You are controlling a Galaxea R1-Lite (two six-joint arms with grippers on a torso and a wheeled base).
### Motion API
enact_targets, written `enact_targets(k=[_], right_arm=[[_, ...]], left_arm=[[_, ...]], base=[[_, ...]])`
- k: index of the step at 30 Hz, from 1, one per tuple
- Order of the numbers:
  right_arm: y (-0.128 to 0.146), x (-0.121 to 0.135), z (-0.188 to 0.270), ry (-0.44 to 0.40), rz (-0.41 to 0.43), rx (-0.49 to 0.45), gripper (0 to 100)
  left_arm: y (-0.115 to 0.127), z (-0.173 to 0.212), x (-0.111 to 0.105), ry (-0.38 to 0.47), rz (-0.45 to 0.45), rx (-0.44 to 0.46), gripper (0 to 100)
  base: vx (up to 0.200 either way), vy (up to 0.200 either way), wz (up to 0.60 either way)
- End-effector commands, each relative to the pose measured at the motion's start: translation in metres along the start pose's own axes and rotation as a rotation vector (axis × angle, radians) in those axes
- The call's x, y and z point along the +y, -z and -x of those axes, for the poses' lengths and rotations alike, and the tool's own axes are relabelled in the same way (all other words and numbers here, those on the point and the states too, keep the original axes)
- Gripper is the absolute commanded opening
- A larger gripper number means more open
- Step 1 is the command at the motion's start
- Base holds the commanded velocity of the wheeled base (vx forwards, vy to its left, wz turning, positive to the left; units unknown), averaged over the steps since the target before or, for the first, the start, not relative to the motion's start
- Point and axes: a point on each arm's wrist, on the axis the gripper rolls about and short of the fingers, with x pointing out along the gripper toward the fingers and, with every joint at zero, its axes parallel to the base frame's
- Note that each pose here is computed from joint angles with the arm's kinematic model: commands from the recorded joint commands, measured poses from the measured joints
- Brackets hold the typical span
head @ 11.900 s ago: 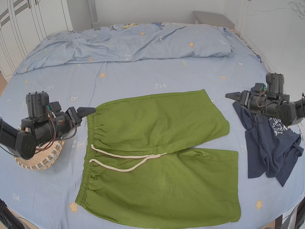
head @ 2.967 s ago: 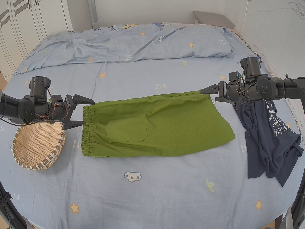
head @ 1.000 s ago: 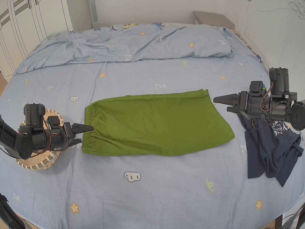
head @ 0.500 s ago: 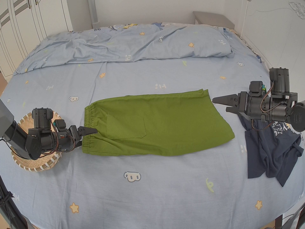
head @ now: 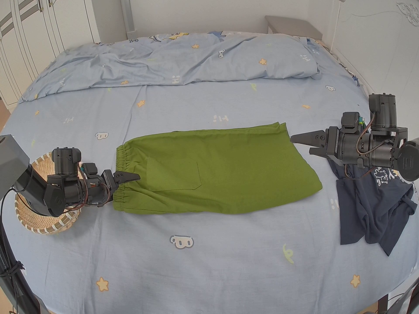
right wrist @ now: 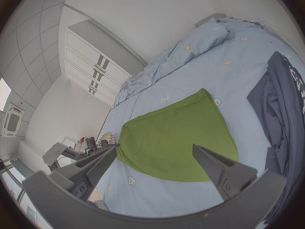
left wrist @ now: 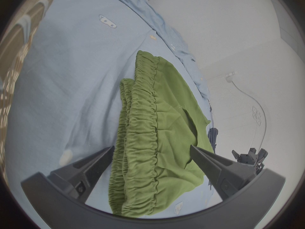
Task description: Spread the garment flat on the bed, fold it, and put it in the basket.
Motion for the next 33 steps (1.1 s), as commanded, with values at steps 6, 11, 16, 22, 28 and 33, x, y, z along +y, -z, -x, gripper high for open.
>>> enact_targets(k=[6, 11, 16, 22, 28, 33], right_arm=[[0.000, 0.000, -0.001, -0.001, 0.000, 0.001, 100], [-0.001, -0.001, 0.000, 0.000, -0.001, -0.002, 100], [-0.002, -0.010, -0.007, 0.021, -0.018, 0.005, 100], [-0.006, -0.059, -0.028, 0.135, -0.075, 0.016, 100], [-0.002, -0.117, -0.047, 0.231, -0.126, 0.073, 100], [0.000, -0.135, -0.050, 0.254, -0.150, 0.111, 100]], left_arm=[[-0.006, -0.010, 0.004, 0.027, 0.097, -0.005, 0], [-0.007, -0.009, 0.003, 0.055, 0.122, 0.010, 0], [-0.010, -0.003, -0.002, 0.065, 0.136, -0.001, 0], [-0.018, 0.015, -0.020, 0.099, 0.124, -0.030, 0], [-0.021, 0.023, -0.026, 0.124, 0.118, -0.026, 0], [-0.020, 0.022, -0.026, 0.123, 0.119, -0.023, 0]], base=[[0.000, 0.000, 0.00], [0.000, 0.000, 0.00], [0.000, 0.000, 0.00], [0.000, 0.000, 0.00], [0.000, 0.000, 0.00], [0.000, 0.000, 0.00]])
